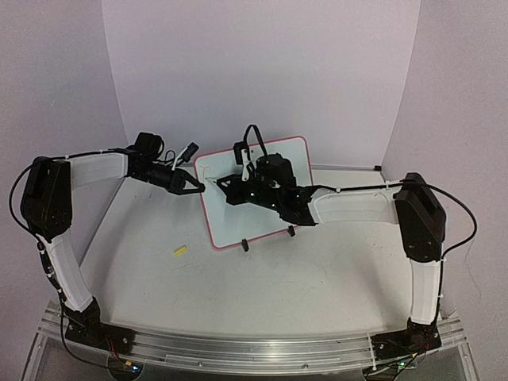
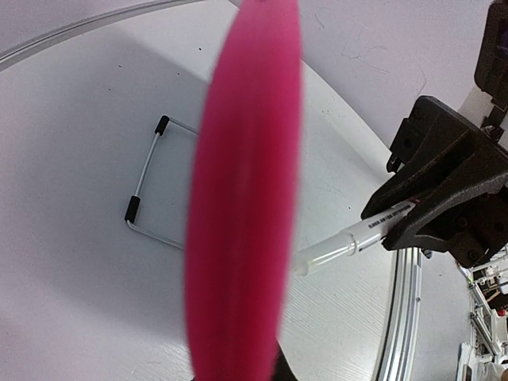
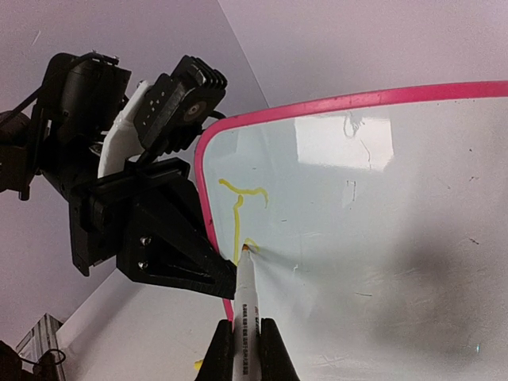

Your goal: Write a sentence on the whiteboard

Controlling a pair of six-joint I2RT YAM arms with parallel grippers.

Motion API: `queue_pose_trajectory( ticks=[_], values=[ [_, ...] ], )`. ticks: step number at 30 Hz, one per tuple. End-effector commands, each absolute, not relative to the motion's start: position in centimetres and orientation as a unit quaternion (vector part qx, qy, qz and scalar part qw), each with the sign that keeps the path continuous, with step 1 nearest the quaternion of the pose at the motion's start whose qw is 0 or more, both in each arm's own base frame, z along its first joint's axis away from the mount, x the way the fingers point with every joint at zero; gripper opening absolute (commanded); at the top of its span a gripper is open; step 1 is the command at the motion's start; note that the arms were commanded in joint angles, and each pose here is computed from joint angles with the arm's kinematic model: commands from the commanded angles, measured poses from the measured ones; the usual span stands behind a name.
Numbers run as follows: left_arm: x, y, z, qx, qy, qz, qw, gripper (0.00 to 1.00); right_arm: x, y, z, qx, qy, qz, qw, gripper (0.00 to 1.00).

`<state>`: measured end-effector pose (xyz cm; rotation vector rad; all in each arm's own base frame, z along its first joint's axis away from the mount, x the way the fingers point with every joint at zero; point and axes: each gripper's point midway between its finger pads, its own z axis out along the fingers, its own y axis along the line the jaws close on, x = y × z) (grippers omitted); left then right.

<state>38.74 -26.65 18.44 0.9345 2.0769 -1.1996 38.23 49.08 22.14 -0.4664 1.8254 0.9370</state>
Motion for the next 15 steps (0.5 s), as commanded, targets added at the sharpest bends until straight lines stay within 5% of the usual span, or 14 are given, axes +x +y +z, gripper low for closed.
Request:
queue_pose_trajectory(
  ticks=[1,15],
  values=[
    [38.5,-27.0,19.1,0.365,0.775,-0.429,0.287,0.00,38.2,49.2,21.7,-0.202,0.753,0.385,0.493,0.00],
    [38.5,-27.0,19.2,0.364,0.775,-0.429,0.288,0.00,38.2,47.6,22.3,-0.185,0.758,0.366,0.507,0.00]
  ],
)
